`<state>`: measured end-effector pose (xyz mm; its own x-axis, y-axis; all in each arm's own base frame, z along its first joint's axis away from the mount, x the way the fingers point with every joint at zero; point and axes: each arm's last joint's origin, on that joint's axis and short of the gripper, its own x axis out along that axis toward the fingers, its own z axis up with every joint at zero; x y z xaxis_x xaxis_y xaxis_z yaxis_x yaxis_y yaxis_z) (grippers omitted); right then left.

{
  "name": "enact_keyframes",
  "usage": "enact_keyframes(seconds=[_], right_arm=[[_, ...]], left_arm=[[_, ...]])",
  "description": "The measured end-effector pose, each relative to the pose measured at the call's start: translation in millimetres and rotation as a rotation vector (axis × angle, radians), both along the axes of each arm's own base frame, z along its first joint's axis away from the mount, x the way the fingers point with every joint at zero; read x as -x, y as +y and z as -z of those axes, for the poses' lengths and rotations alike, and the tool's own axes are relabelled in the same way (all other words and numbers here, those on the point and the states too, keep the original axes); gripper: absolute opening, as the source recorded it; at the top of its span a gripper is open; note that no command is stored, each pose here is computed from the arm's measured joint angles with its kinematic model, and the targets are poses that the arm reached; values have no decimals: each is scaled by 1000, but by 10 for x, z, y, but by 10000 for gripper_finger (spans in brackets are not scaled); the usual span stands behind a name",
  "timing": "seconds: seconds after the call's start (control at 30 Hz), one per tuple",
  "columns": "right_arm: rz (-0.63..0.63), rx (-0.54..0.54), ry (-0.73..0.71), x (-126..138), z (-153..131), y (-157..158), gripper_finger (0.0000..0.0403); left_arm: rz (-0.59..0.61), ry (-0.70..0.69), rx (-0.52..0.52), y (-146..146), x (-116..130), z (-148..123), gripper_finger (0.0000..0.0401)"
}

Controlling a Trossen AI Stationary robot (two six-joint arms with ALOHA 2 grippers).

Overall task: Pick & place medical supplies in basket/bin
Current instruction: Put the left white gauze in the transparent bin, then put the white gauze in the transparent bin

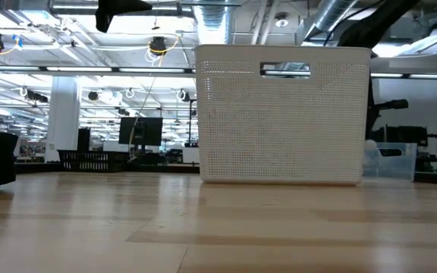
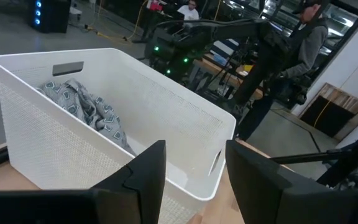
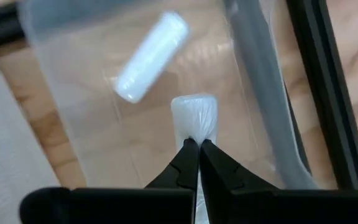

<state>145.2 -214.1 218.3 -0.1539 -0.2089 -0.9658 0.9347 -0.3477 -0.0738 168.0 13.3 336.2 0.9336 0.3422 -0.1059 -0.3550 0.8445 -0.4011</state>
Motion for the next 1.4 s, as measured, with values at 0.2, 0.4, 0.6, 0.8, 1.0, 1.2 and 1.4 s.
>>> enact_keyframes(seconds=[0.2,0.4,0.6,0.8,1.0,1.2,1.4], right_arm=[[60,-28,12,20,99,17,7],[90,-25,49,76,148,80,54],[92,46,95,121,66,109,127],[104,183,47,172,-147,158,199],[79,266,33,253,-328,233,230],[-28,455,-84,272,-682,472,222],[-195,675,-272,410,-1118,970,200]], left_arm=[[0,1,0,0,0,1,158],[-8,2,-2,2,1,1,158],[-8,2,-2,2,1,1,158],[-8,-12,-2,2,0,-12,158],[-8,-12,-2,2,-1,-12,158],[-8,-12,-2,2,-1,-12,158],[-8,-13,-2,2,-1,-12,158]])
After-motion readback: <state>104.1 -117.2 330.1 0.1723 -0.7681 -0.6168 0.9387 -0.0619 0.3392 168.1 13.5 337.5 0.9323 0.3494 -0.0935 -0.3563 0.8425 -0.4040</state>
